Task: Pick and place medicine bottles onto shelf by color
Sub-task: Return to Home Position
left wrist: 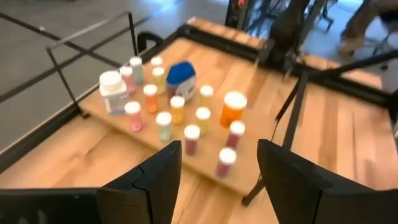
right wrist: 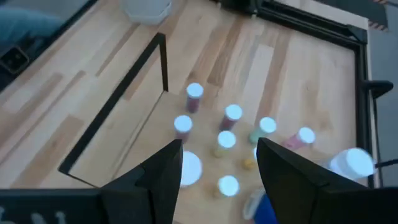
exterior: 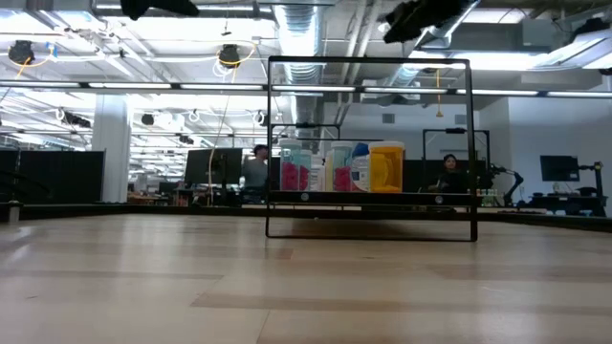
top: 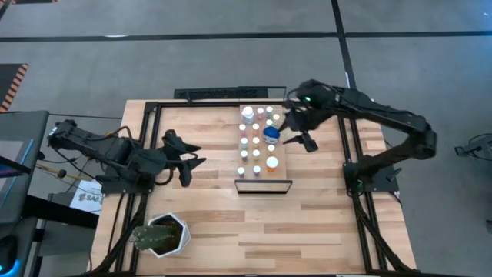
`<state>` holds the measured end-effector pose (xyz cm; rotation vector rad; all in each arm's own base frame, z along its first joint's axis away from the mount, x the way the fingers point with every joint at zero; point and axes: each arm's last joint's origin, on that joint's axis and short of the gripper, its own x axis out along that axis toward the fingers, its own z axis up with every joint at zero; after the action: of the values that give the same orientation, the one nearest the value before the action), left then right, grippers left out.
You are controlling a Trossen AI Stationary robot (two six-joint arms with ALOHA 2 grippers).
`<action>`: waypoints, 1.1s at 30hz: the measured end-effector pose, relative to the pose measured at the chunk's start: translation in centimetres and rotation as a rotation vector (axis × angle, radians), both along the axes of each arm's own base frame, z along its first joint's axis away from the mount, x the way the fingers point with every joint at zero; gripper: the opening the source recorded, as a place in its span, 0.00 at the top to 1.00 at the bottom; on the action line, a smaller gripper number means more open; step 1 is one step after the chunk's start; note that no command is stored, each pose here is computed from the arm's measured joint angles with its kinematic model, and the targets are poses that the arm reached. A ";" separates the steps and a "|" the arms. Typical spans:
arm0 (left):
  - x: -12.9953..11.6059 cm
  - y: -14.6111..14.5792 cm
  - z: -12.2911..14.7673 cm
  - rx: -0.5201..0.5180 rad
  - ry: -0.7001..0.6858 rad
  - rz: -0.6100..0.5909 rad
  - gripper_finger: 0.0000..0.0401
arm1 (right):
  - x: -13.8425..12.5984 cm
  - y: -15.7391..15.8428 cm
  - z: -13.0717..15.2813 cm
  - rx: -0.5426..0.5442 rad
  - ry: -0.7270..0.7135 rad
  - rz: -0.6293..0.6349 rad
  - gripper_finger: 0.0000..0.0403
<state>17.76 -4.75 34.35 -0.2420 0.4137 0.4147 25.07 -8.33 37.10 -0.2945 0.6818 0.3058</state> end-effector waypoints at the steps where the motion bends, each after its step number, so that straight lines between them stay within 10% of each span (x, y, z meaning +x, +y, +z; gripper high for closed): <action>1: -0.1 0.3 -0.1 -0.002 0.018 -0.005 0.51 | -0.6 0.2 -0.3 0.011 -0.015 -0.016 0.43; 16: 1.3 3.4 -4.0 -0.029 0.070 -0.062 0.51 | -7.1 2.2 -7.6 0.018 -0.219 -0.344 0.43; 33: 2.4 5.5 -9.6 0.072 -0.098 -0.110 0.51 | -8.2 2.8 -15.6 0.076 -0.336 -0.450 0.43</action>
<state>20.17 0.71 24.76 -0.1677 0.3135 0.3077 16.87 -5.56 21.54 -0.1090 0.3878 -0.1471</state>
